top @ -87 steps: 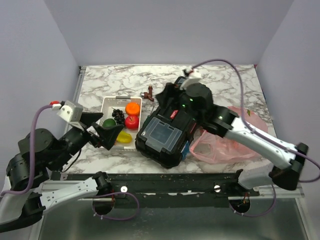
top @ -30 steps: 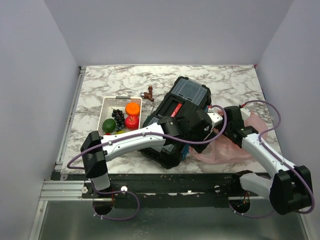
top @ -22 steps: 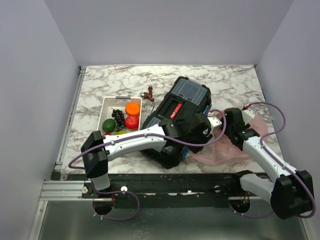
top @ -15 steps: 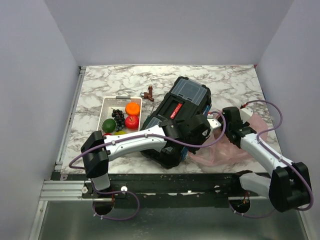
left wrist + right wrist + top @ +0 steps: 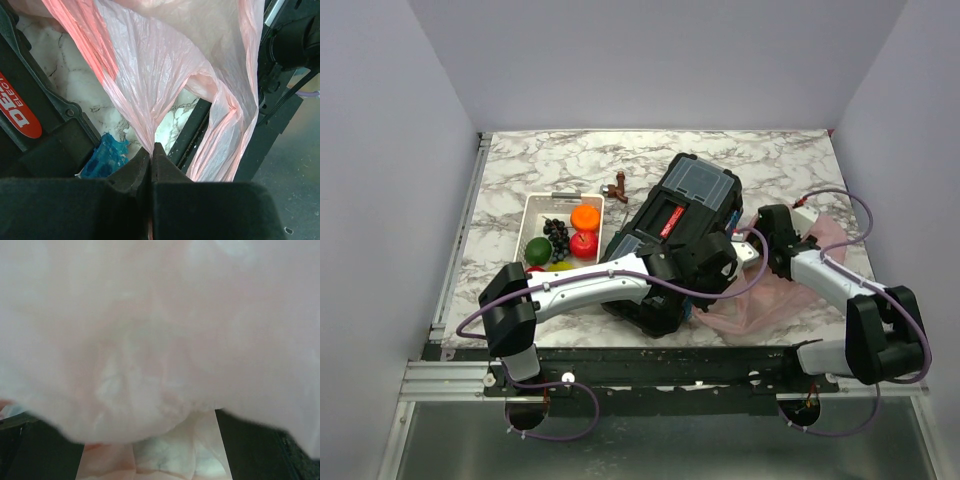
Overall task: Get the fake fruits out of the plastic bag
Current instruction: Take out the fake fruit from the plastic bag.
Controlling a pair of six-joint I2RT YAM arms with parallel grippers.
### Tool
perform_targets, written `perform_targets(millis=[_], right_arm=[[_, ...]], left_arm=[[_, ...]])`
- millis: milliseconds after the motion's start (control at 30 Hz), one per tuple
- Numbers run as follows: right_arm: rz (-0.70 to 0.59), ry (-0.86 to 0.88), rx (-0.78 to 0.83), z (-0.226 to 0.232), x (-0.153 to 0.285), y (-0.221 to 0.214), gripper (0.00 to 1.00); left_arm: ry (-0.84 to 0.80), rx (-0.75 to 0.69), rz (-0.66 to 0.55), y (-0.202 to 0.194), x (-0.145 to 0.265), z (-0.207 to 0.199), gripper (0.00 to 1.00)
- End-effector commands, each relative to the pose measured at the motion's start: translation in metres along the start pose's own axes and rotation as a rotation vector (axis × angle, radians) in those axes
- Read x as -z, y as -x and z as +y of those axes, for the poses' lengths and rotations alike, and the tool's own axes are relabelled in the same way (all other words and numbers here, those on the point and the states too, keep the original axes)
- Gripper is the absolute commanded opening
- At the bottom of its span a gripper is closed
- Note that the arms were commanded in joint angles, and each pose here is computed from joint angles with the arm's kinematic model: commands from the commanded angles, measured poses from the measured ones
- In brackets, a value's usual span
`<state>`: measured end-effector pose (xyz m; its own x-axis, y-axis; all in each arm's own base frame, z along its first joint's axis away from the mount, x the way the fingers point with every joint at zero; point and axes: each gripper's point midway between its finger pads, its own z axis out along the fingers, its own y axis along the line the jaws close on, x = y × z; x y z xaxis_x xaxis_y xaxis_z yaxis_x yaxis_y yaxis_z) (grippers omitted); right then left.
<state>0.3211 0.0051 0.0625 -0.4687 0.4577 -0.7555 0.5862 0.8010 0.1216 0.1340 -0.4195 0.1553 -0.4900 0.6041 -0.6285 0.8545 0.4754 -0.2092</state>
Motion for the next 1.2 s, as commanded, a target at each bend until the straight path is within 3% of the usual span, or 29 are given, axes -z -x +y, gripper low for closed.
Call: perform_targets(millis=[0,100,300,533,800,933,1167], right_arm=[[-0.052,-0.015,0.007,0.007,-0.014,0.017,1.00],[-0.037,-0.005,0.023,0.012,-0.020,0.012,0.96],[-0.002,0.085,0.054,0.025,-0.014,0.008,0.61],[0.013,0.173,0.062,0.028,0.005,0.006,0.46],[0.199,0.373,0.010,0.047,0.053,-0.016,0.22],[0.299,0.424,0.037,0.043,0.076,-0.031,0.02],[0.237,0.495,-0.007,0.032,0.126,-0.003,0.01]], left_arm=[[-0.049,-0.010,-0.037,0.007,0.011,-0.012,0.00],[-0.045,-0.009,-0.040,0.008,0.012,-0.011,0.00],[-0.036,-0.012,-0.037,0.007,0.011,-0.010,0.00],[-0.031,-0.019,-0.045,0.012,0.008,-0.009,0.00],[0.010,-0.044,-0.079,0.033,0.012,-0.004,0.00],[0.030,-0.038,-0.108,0.047,0.015,0.002,0.00],[0.027,-0.013,-0.138,0.067,0.014,0.010,0.00]])
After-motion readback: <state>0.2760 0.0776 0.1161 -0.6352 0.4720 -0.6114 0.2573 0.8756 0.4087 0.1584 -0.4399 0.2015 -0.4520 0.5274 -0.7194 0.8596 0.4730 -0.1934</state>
